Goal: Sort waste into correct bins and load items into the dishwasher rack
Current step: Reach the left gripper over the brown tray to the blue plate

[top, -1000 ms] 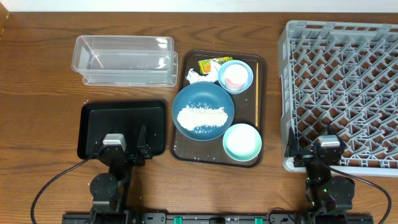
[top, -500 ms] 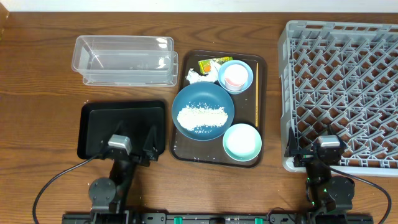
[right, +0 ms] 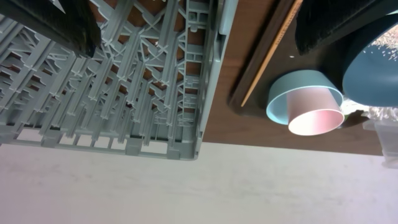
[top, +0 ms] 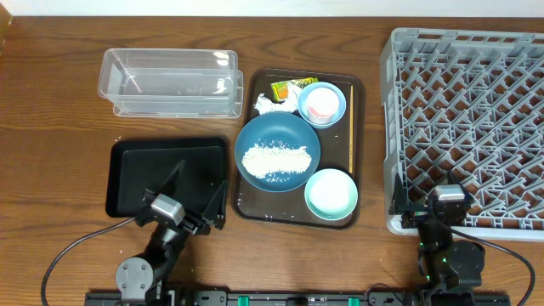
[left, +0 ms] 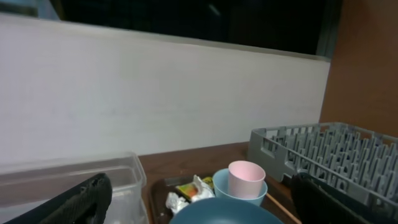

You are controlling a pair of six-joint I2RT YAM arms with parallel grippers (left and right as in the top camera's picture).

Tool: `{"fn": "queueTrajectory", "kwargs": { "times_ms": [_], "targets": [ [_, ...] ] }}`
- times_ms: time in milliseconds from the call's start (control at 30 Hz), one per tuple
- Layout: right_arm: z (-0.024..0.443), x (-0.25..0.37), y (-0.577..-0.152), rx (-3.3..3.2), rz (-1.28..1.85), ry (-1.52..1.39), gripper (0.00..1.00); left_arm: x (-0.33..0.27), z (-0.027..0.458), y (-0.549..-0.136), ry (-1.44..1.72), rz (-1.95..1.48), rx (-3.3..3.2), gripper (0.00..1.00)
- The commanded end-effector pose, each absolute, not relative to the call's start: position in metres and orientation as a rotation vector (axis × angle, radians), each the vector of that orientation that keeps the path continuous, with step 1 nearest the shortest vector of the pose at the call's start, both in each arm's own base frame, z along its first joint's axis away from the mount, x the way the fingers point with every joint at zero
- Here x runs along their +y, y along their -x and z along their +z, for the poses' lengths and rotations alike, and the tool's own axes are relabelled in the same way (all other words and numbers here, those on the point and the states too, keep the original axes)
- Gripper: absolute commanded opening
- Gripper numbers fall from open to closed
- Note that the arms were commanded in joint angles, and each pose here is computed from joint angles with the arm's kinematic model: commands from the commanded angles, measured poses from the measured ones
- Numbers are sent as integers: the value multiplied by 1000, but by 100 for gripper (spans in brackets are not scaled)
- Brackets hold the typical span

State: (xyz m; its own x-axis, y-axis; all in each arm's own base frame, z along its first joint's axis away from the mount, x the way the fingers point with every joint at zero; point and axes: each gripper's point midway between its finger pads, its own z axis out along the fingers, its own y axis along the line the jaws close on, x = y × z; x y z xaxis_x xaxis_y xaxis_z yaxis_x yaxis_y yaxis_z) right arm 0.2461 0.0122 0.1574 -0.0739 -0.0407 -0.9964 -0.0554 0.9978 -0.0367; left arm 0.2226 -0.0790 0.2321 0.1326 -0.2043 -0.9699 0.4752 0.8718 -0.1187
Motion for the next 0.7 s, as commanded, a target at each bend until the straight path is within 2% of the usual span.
{"fn": "queueTrajectory", "kwargs": {
  "times_ms": [0,167,267,367,533,667],
  "targets": [
    [156,9,-246,1645,-8,72,99,-70,265,-223,-144,-518,1344,94],
    [156,9,-246,1645,-8,72,99,-71,281,-246,-116,-534,1528,94],
    [156,9,-246,1645,-8,72,99,-88,279,-262,-212,-584,1699,94],
    [156,9,-246,1645,-8,72,99,-114,276,-270,-386,-712,1883,94],
    [156,9,-246,1645,-8,72,99,-146,286,-279,-494,-1020,1966,94],
    [156,9,-246,1645,-8,72,99,-152,278,-297,-478,-1033,2018,94]
  ]
}}
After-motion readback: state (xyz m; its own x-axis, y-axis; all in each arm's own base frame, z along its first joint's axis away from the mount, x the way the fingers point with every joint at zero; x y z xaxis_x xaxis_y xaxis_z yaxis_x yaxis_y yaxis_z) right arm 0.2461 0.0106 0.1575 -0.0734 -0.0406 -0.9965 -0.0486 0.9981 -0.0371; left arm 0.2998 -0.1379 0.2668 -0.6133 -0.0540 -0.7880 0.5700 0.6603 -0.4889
